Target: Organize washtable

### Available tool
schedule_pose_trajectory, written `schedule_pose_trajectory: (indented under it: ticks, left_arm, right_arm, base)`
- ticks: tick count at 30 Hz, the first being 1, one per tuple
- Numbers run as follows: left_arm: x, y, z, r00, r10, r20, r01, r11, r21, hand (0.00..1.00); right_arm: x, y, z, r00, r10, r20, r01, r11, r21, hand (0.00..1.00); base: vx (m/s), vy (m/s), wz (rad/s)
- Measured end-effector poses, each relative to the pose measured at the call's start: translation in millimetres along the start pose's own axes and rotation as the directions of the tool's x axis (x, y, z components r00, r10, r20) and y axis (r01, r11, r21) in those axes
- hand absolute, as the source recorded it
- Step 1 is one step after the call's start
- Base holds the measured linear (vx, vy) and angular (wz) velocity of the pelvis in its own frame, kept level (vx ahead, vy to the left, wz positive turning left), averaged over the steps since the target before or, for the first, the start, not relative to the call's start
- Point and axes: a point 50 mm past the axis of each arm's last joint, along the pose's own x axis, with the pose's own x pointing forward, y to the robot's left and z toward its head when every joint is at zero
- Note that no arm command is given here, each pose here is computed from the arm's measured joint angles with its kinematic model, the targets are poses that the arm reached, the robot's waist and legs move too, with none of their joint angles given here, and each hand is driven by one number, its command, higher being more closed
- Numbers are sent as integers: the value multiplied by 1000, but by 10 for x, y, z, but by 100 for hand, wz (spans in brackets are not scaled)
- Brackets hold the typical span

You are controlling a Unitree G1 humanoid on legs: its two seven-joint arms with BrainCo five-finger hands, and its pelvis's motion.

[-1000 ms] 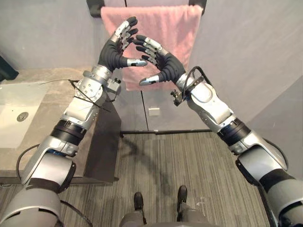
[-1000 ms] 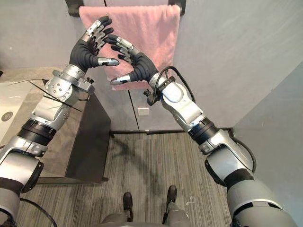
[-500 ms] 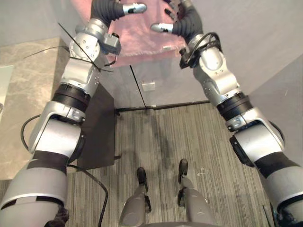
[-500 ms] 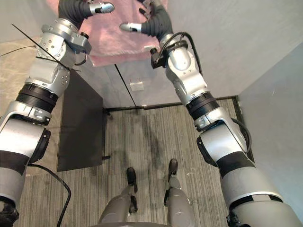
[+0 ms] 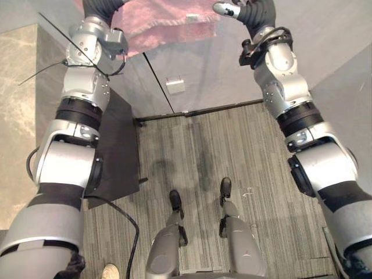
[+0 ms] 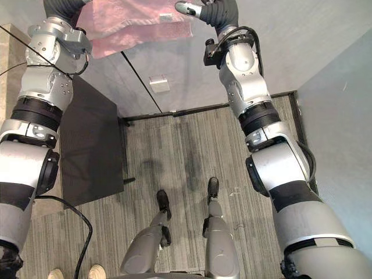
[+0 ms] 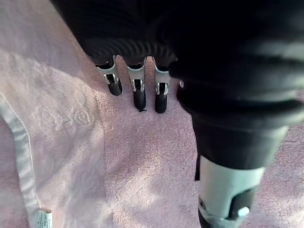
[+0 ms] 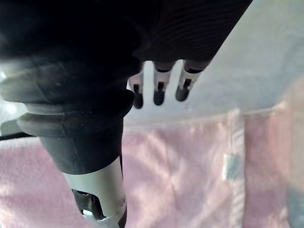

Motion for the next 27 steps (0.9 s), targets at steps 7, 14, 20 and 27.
schedule_pose_trajectory:
  ticks: [7, 14, 20, 27]
  left_arm:
    - [-471, 441, -488, 984, 111, -136, -110, 994, 17, 0]
    - [-1480, 946, -930, 933, 231, -276, -223, 973, 61, 0]
    - [-2602, 1237, -1299, 789, 387, -478, -387, 916, 103, 0]
    - [-3696, 740, -1770, 575, 368, -731, -462, 883, 81, 0]
  right_arm:
    - [-108, -458, 24, 994, -110, 4, 110, 994, 12, 0]
    - [-1376, -1036, -969, 916, -338, -217, 369, 921, 123, 0]
    - [-2960, -1343, -1432, 671, -607, -426, 688, 724, 53, 0]
    - [-4427, -1174, -1604, 299, -741, -601, 845, 498, -193, 0]
  base:
    - [-9, 18, -12]
    - [28, 24, -3]
    - [56, 39, -6]
    - [89, 34, -1]
